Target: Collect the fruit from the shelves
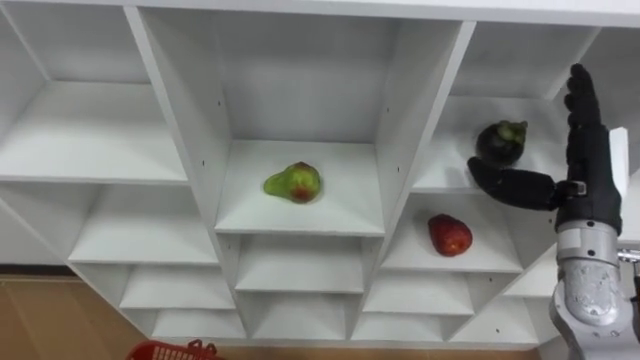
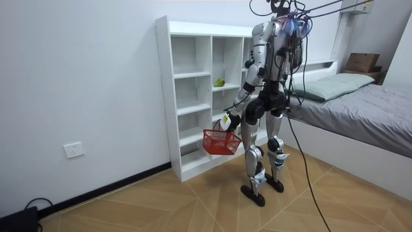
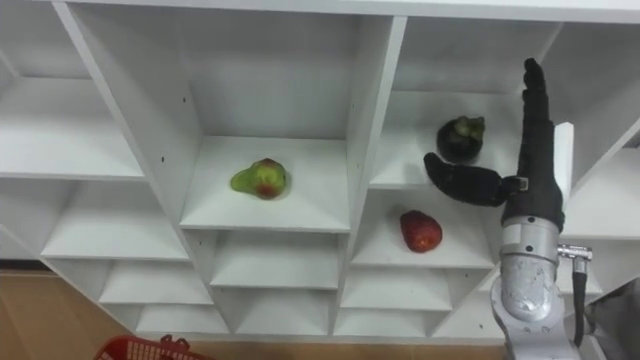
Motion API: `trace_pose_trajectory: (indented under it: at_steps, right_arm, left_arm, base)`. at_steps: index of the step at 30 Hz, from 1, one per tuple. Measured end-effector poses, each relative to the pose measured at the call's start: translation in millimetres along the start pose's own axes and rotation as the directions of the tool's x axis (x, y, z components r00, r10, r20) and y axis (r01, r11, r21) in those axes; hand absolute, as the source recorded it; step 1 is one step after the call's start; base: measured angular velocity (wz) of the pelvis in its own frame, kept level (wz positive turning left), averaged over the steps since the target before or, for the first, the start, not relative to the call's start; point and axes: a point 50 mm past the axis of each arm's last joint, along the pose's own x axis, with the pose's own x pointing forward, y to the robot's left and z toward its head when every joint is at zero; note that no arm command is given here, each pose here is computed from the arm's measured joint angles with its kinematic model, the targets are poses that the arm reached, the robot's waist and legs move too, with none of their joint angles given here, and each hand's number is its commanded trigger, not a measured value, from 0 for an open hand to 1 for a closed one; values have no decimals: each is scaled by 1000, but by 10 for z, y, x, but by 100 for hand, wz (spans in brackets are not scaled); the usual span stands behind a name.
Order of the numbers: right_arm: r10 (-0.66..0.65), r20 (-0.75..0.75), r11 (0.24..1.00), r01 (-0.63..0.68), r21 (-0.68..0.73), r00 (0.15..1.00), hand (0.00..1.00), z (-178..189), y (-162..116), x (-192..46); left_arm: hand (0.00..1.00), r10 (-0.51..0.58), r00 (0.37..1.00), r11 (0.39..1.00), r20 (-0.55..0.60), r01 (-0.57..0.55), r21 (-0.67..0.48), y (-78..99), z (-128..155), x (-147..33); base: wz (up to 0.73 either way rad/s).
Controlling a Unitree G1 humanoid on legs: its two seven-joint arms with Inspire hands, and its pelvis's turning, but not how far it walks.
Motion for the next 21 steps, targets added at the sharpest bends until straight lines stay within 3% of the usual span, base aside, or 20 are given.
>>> trace_pose_trajectory:
  at_steps: [21]
  right_arm:
    - [51,-119,999,-50,14,992,0,-198,28,54]
  left_arm:
    - [100,0,1000,1000,-28,-1,-31,57,-33,-5]
  base:
    - [1]
